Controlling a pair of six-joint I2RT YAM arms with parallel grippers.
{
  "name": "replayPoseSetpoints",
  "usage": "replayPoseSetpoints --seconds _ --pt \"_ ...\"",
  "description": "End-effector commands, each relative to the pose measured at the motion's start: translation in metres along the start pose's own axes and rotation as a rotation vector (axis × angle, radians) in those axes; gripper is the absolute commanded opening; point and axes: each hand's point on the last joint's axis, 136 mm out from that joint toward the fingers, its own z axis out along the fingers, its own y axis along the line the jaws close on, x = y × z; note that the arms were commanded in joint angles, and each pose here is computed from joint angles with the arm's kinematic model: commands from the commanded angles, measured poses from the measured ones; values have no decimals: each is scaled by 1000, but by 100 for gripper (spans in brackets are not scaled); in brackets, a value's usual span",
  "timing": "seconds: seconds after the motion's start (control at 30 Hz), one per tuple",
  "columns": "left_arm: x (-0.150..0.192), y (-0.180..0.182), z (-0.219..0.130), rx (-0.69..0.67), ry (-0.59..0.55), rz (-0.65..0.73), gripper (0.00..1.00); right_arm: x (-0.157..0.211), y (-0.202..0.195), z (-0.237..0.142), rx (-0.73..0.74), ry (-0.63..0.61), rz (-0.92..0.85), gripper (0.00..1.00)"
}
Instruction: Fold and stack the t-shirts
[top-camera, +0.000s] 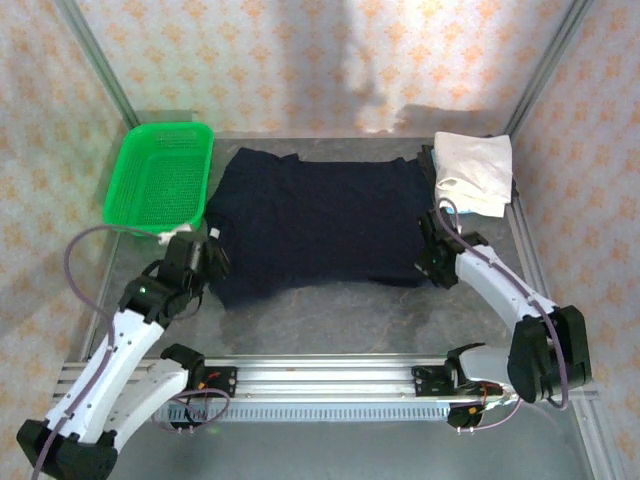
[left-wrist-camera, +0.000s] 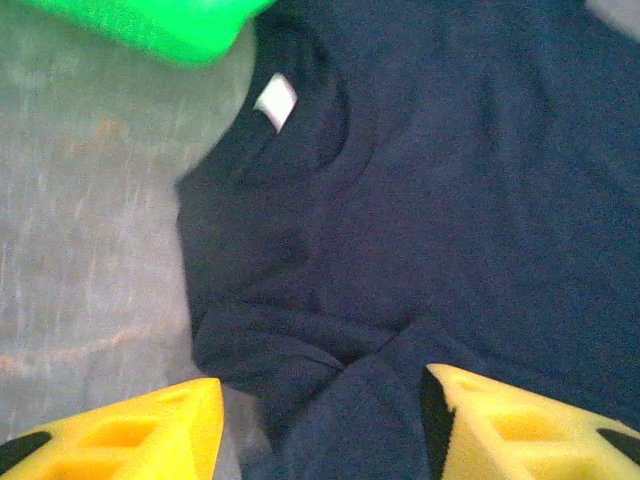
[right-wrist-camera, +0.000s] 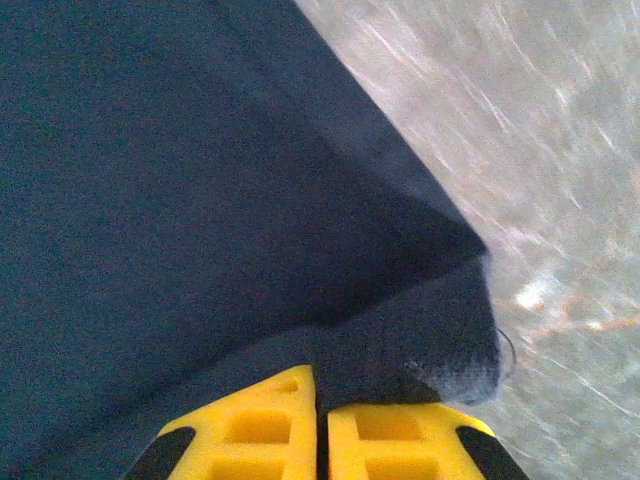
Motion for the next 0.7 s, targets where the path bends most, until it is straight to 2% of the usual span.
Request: replayPoseSetpoints --seconds 0.0,0.1,0.23,0.4,0.6,0.67 --pt "31 21 9 -37 54 -99 58 23 -18 13 46 77 -1 13" --pt "36 19 16 -28 73 -92 58 29 -16 17 39 109 -6 14" --pt "49 14 31 -58 172 -51 57 21 -16 13 58 79 -22 15" --pt "75 15 48 -63 260 -44 42 15 -13 10 52 59 -20 15" --pt "117 50 52 -201 312 -92 42 15 -12 13 56 62 -18 15" --pt "126 54 55 -202 323 -118 42 16 -10 15 54 68 -23 15"
